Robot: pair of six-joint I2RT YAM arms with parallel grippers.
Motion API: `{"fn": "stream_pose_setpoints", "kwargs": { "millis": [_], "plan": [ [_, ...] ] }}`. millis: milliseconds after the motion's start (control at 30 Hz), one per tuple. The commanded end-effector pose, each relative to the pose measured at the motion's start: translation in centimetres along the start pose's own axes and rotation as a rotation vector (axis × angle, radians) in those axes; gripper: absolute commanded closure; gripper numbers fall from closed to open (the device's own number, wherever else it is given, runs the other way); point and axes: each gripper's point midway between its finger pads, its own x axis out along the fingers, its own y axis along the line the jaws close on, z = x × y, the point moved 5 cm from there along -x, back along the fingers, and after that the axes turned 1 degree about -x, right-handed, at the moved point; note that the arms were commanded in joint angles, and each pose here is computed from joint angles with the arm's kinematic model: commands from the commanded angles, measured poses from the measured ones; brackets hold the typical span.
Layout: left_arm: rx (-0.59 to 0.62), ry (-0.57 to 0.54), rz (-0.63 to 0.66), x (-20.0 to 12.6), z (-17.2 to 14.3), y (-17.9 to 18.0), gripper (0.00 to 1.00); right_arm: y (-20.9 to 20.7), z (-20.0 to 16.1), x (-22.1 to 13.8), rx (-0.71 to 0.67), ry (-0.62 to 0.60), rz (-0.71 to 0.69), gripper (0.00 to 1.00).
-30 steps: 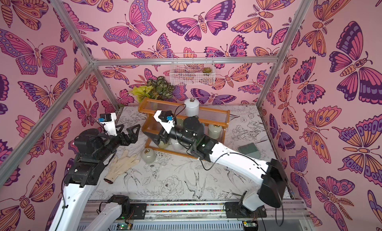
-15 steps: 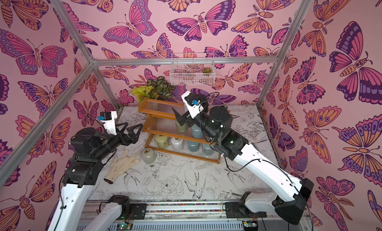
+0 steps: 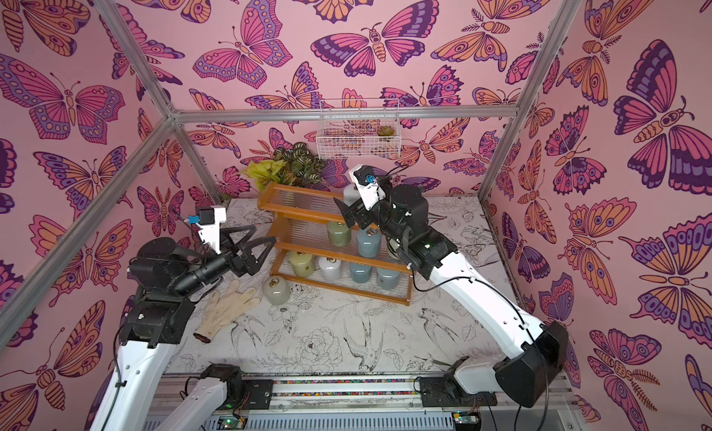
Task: Remove the tea canisters from the shelf
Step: Pick up the tea canister from the shelf.
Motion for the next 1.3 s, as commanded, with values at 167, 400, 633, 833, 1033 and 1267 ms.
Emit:
{"fn": "stream_pose_setpoints", "kwargs": {
  "millis": [167, 400, 633, 833, 1033, 1267],
  "plan": [
    [-0.023, 0.031, -0.11, 1.0, -0.3, -0.5, 0.0, -1.6, -1.5, 1.9, 0.024, -0.012, -0.01, 0.01],
    [-0.044, 0.046, -0.097, 1.5, -0.5, 0.1, 0.0, -2.4, -3.2, 3.1, 0.064, 0.015, -0.002, 0.01],
    [-0.042, 0.039, -0.08, 1.4, -0.6, 0.3, 0.0, -2.3, -4.3, 4.0, 0.097, 0.019, 0.018, 0.01],
    [-0.04, 0.037, -0.071, 1.4, -0.7, 0.4, 0.0, -2.3, -5.2, 4.7, 0.118, 0.025, 0.018, 0.01],
    [-0.046, 0.041, -0.069, 1.6, -0.7, 0.6, 0.0, -2.5, -6.1, 5.1, 0.125, 0.028, 0.01, 0.01],
    [-0.049, 0.045, -0.057, 1.7, -0.7, 0.8, 0.0, -2.5, -6.5, 5.2, 0.138, 0.015, 0.024, 0.07]
  ]
}}
